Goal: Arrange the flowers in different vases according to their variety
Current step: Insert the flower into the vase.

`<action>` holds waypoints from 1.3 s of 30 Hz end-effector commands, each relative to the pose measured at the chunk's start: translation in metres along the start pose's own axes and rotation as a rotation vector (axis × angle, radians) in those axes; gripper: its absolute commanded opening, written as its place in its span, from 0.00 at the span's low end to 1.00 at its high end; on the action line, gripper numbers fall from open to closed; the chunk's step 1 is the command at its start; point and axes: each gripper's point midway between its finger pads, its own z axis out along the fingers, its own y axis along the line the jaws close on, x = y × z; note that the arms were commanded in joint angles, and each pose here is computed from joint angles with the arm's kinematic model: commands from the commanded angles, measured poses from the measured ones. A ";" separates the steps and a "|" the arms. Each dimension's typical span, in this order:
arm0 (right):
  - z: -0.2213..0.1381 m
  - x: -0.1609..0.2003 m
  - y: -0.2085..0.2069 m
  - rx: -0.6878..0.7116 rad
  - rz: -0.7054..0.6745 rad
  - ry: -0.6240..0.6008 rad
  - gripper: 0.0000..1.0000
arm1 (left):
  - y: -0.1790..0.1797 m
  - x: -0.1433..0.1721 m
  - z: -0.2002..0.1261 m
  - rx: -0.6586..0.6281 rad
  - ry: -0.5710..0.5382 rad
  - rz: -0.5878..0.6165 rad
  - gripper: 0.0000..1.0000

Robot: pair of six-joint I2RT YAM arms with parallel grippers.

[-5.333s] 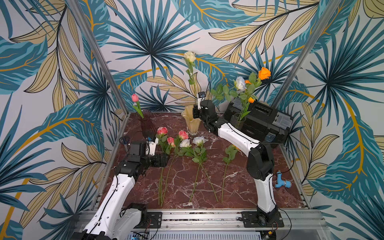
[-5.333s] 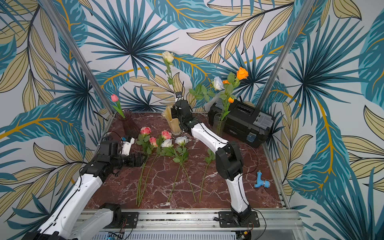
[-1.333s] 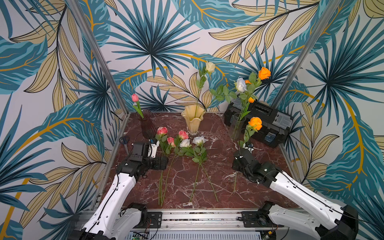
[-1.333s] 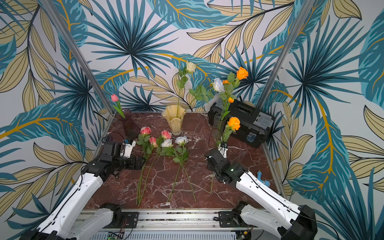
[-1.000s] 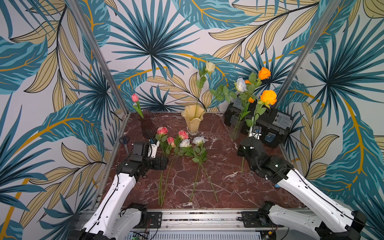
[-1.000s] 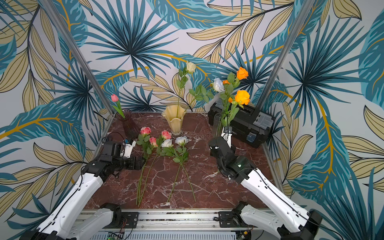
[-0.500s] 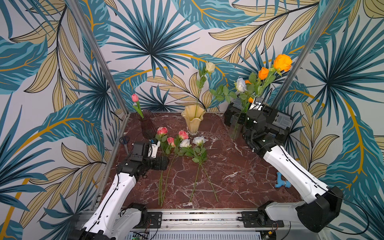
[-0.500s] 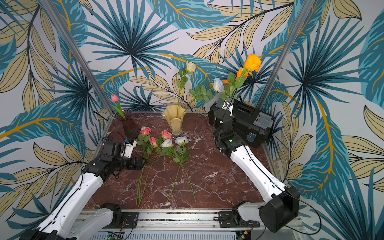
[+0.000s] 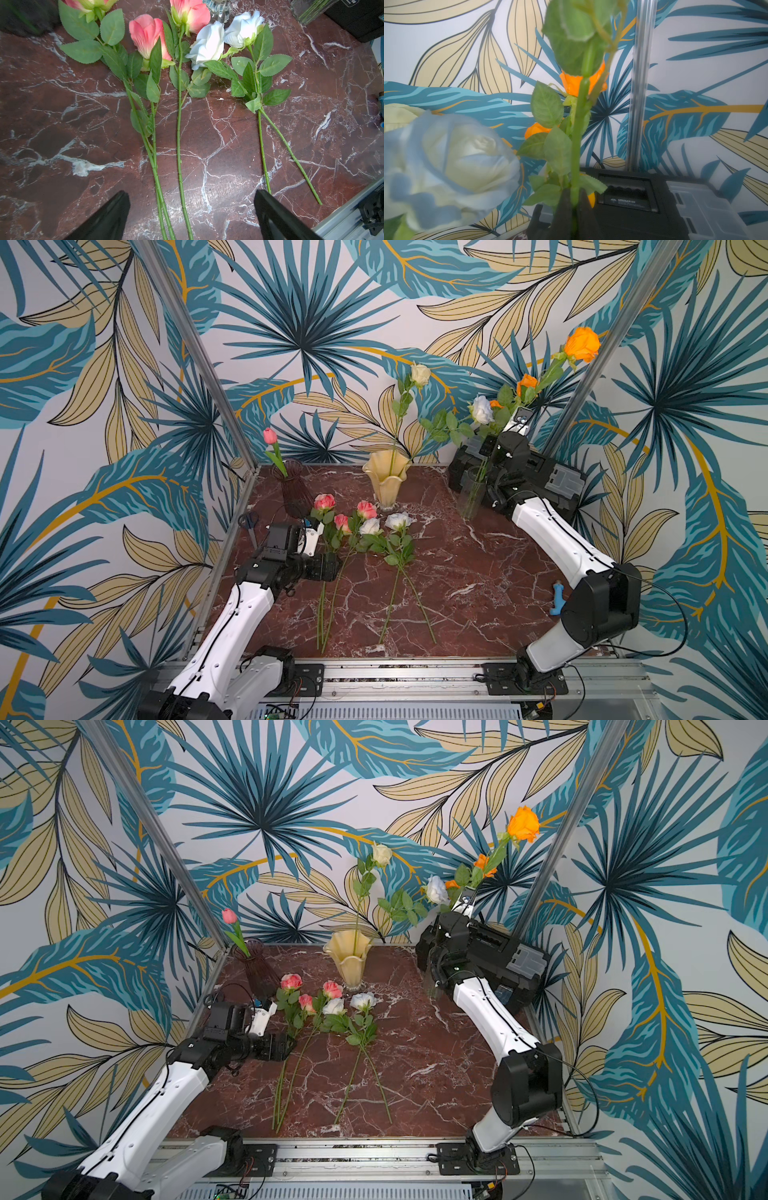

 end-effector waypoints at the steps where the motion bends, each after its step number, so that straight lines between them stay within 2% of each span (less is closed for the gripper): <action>1: 0.014 0.005 0.009 -0.026 0.031 -0.023 0.00 | -0.004 -0.011 -0.004 0.008 -0.031 0.031 0.99; 8: 0.027 0.048 0.018 -0.040 0.032 0.014 0.00 | -0.001 -0.010 -0.003 -0.004 -0.027 0.030 0.99; 17: 0.017 0.083 0.010 -0.046 0.045 0.059 0.00 | -0.001 -0.011 -0.003 -0.008 -0.027 0.032 0.99; 18: 0.015 0.087 0.010 -0.048 0.037 0.067 0.02 | -0.001 -0.011 -0.003 -0.007 -0.028 0.032 0.99; 19: 0.013 0.090 0.011 -0.054 0.024 0.074 0.14 | -0.001 -0.011 -0.003 -0.008 -0.029 0.034 0.99; 21: 0.010 0.094 0.010 -0.059 0.005 0.085 0.48 | -0.001 -0.011 -0.003 -0.008 -0.029 0.032 0.99; 22: 0.008 0.094 0.010 -0.061 -0.004 0.089 0.58 | -0.001 -0.011 -0.004 -0.008 -0.028 0.033 0.99; 23: 0.005 0.094 0.009 -0.061 -0.009 0.091 0.64 | -0.001 -0.011 -0.004 -0.009 -0.029 0.034 0.99; 27: -0.006 0.087 0.007 -0.072 -0.027 0.086 0.71 | -0.002 -0.012 -0.005 -0.006 -0.034 0.034 0.99; 39: -0.064 0.062 -0.007 -0.138 -0.002 0.090 0.77 | 0.005 -0.012 -0.005 -0.046 -0.032 0.027 0.99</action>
